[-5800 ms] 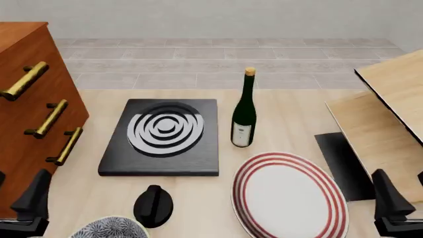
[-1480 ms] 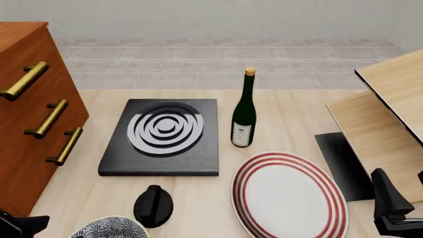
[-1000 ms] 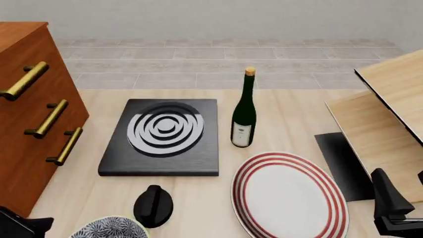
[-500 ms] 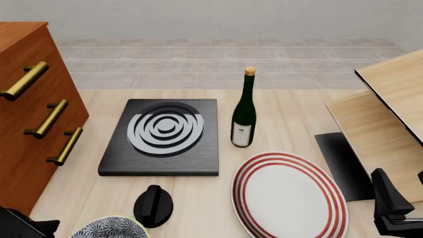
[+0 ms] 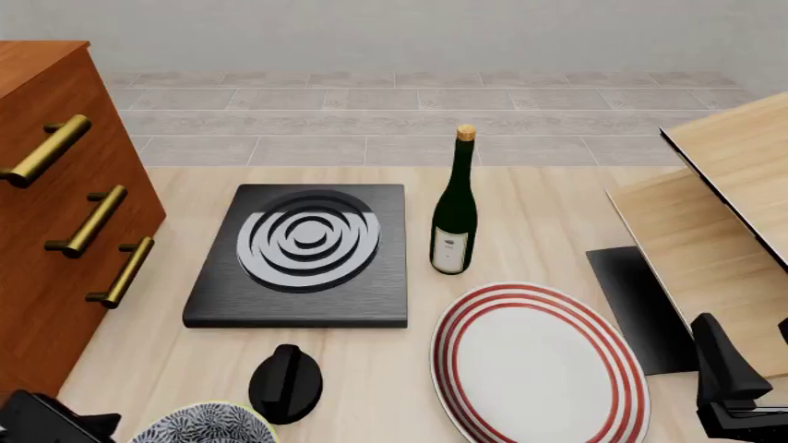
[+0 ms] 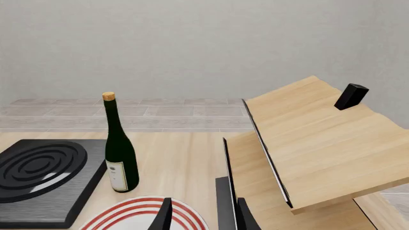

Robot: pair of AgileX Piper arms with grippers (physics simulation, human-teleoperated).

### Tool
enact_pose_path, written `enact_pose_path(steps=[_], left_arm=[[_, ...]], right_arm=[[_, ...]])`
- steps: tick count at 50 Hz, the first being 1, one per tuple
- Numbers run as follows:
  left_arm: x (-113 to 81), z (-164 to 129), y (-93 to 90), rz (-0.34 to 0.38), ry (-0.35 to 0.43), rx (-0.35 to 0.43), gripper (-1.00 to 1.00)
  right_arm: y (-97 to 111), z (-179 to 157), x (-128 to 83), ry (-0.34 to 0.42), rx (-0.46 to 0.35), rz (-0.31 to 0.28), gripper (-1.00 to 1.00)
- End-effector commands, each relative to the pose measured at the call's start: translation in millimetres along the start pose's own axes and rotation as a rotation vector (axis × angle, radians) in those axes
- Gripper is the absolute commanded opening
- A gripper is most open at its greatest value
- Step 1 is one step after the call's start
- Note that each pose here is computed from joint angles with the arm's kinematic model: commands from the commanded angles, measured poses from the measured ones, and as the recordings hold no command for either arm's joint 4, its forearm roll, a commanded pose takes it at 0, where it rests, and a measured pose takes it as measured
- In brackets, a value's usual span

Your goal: Put the bowl on the top of the cabinet.

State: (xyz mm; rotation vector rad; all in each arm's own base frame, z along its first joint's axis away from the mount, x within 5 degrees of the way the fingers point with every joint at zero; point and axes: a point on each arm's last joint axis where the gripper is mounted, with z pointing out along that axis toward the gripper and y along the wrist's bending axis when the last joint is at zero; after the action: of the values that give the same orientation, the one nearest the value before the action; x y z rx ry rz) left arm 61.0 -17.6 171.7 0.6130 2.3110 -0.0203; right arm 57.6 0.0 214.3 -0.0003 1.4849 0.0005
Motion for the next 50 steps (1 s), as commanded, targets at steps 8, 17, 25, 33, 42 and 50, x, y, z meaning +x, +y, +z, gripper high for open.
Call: enact_pose_path(steps=[8, 17, 25, 33, 42, 50], left_arm=[[7.6, 14.2, -1.2, 0.007, 0.017, -0.003, 1.0], [11.6, 20.7, -1.3, 0.013, 0.023, -0.009, 1.0], [12.3, 22.9, -1.5, 0.022, 0.026, -0.008, 1.0], [2.3, 11.3, 3.4, 0.04, -0.04, -0.052, -1.0], [-22.6, -24.9, 8.5, 0.07, -0.171, -0.087, -1.0], [-37.3, -57.4, 13.4, 0.065, -0.261, -0.144, -1.0]], right_arm=[[0.0, 0.0, 0.0, 0.0, 0.0, 0.0, 1.0], [0.0, 0.0, 0.0, 0.0, 0.0, 0.0, 1.0], [0.0, 0.0, 0.0, 0.0, 0.0, 0.0, 1.0], [0.0, 0.0, 0.0, 0.0, 0.0, 0.0, 1.0], [0.0, 0.0, 0.0, 0.0, 0.0, 0.0, 1.0], [0.0, 0.0, 0.0, 0.0, 0.0, 0.0, 1.0]])
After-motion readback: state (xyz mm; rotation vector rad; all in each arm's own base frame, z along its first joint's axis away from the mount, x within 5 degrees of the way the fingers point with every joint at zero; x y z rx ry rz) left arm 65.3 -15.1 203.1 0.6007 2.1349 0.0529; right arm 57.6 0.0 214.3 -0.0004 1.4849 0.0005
